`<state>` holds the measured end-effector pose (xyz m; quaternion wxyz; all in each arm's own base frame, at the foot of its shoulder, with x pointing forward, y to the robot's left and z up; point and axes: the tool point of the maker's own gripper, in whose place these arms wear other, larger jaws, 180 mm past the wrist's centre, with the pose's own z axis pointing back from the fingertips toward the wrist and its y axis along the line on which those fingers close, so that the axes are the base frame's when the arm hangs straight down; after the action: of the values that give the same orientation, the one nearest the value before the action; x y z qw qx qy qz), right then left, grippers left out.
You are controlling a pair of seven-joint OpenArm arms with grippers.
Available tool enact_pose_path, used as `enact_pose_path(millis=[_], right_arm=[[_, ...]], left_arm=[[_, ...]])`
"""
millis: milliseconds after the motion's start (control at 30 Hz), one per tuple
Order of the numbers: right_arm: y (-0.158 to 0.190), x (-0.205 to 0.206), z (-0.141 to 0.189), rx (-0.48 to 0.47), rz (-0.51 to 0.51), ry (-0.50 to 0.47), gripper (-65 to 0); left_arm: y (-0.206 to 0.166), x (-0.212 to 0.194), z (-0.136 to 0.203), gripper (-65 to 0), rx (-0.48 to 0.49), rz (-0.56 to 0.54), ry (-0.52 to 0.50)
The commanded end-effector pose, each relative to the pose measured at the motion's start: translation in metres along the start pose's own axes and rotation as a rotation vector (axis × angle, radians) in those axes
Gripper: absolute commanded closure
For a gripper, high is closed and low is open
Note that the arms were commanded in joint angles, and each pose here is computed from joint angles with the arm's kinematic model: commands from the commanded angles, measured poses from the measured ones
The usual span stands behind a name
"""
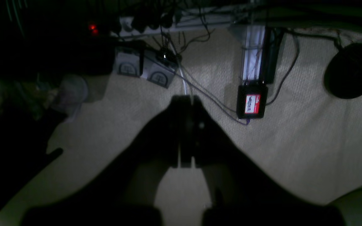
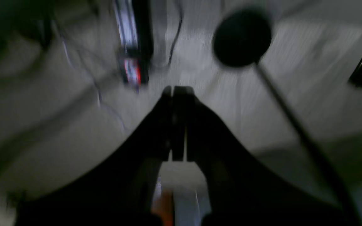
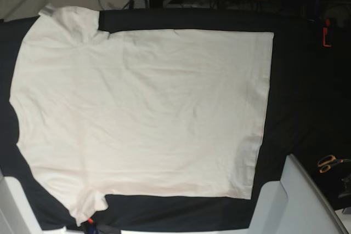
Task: Fold the T-shirt properly
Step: 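Move both grippers down toward the shirt's shoulder corners, then grasp the shirt's shoulder and hem corners with both grippers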
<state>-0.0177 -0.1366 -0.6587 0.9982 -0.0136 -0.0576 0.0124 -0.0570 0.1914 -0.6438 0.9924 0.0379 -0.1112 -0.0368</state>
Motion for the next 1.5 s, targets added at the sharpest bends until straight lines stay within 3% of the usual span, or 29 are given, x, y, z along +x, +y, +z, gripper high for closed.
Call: enact_pose_path(millis=[0,167,267,500,667,800,967,1167,1233,1267,1367,1400,1467], right_arm=[[0.006,-0.014,0.002,0.012,-0.008,0.015,-0.2],[0.010,-0.047,0.012,0.018,0.002,0.054,-0.2],[0.002,-0.056,0.027,0.002,0.001,0.053,0.0],[-0.026,-0.034,0.100,-0.052,0.029,0.167,0.0],[-0.045,0.007,0.148,-0.103,-0.015,0.071,0.0],[-0.064,0.039,0.183,-0.152,-0.043,0.014,0.0],[-0.086,0.098,0.218,-0.198,-0.046,-0.155,-0.2],[-0.109,0.166,0.241,0.015,-0.037,-0.384,-1.1],[-0.133,0.174,0.252,0.022,-0.052,-0.414,-6.9],[-0.145,0.172,0.255,0.012,-0.061,-0.401,-12.8],[-0.180,0.162,0.256,-0.032,-0.192,-0.354,-37.2],[-0.187,0.160,0.254,-0.035,-0.235,-0.351,-43.2],[-0.194,0.158,0.245,-0.016,-0.300,-0.349,-44.9]], left_arm=[[0.003,-0.005,0.002,0.0,0.008,-0.008,0.001],[0.007,-0.012,0.005,0.0,0.015,-0.005,0.010],[0.028,-0.016,0.013,0.0,0.042,-0.022,-0.008],[0.057,0.000,0.053,0.0,0.070,-0.078,-0.164],[0.118,0.058,0.088,0.0,0.182,0.090,-0.360],[0.122,0.121,0.137,0.0,0.134,0.082,-0.556],[0.120,0.198,0.198,0.0,0.083,0.097,-0.719],[0.148,0.248,0.224,0.0,0.156,0.122,-0.754],[0.158,0.259,0.230,0.0,0.169,0.126,-0.747],[0.162,0.264,0.232,0.0,0.170,0.127,-0.749],[0.171,0.273,0.235,0.0,0.162,0.159,-0.749],[0.170,0.275,0.234,-2.8,0.149,0.164,-0.745],[0.166,0.280,0.234,-5.8,0.111,0.157,-0.746]])
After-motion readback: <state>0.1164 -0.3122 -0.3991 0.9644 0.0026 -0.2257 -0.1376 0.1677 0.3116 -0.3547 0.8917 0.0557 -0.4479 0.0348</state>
